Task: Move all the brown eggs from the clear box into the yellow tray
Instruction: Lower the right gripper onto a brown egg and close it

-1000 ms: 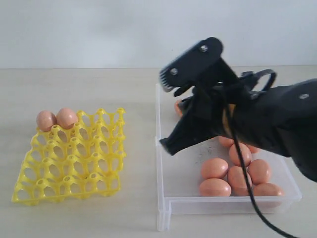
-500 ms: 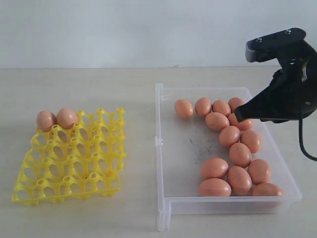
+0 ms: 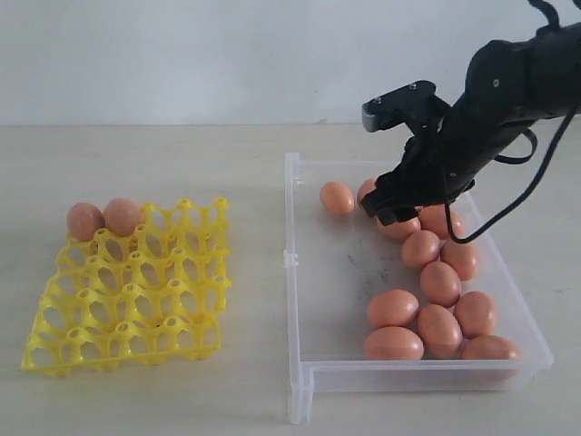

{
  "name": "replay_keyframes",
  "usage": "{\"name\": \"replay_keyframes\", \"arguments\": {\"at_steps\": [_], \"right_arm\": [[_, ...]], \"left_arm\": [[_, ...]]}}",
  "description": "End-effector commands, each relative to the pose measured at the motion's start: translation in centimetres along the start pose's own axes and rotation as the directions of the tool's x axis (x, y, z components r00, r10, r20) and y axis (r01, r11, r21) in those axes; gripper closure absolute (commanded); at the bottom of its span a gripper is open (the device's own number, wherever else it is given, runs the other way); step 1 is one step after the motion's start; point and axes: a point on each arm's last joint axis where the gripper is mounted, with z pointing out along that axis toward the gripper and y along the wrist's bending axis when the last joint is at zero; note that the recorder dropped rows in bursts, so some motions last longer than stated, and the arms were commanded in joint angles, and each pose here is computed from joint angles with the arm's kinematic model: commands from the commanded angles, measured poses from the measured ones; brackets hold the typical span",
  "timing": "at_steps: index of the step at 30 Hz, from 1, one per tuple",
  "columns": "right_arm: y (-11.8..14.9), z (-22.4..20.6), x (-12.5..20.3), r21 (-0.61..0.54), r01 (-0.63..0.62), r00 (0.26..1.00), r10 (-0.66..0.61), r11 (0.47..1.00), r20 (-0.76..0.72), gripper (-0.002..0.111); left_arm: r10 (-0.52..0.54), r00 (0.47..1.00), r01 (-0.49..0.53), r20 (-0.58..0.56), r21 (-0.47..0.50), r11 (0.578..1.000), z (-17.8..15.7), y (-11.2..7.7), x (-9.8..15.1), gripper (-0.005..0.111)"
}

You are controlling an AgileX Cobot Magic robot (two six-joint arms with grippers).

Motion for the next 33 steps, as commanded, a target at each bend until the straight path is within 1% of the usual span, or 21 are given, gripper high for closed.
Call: {"name": "replay_keyframes", "arguments": {"at_steps": [1, 3, 10, 20, 25, 30, 33], "right_arm": [[-0.5, 1.8, -0.5, 0.010, 0.092, 0.996, -0.092, 0.996, -0.005, 0.050], [-0.5, 2.6, -0.5, 0.015, 0.124, 0.992, -0.124, 0.992, 0.003, 0.050], [-0.7, 3.7, -0.6, 0.025, 0.164, 0.986, -0.164, 0.986, 0.019, 0.050], [-0.6, 5.7, 0.2, 0.009, 0.178, 0.984, -0.178, 0.984, -0.022, 0.050], [-0.7, 5.9, 0.3, 0.013, 0.196, 0.980, -0.196, 0.980, -0.033, 0.050], [-0.9, 5.9, 0.4, 0.031, 0.252, 0.967, -0.250, 0.967, -0.050, 0.050], [-0.9, 5.9, 0.4, 0.034, 0.252, 0.967, -0.250, 0.967, -0.046, 0.050]], "left_arm": [[-0.005, 1.000, 0.005, 0.013, -0.005, 1.000, 0.0, 0.0, 0.0, 0.103], [-0.005, 1.000, 0.005, 0.013, -0.005, 1.000, 0.0, 0.0, 0.0, 0.103], [-0.005, 1.000, 0.005, 0.013, -0.005, 1.000, 0.0, 0.0, 0.0, 0.103], [-0.005, 1.000, 0.005, 0.013, -0.005, 1.000, 0.0, 0.0, 0.0, 0.103], [-0.005, 1.000, 0.005, 0.013, -0.005, 1.000, 0.0, 0.0, 0.0, 0.103], [-0.005, 1.000, 0.005, 0.013, -0.005, 1.000, 0.0, 0.0, 0.0, 0.103], [-0.005, 1.000, 0.005, 0.013, -0.005, 1.000, 0.0, 0.0, 0.0, 0.103]]}}
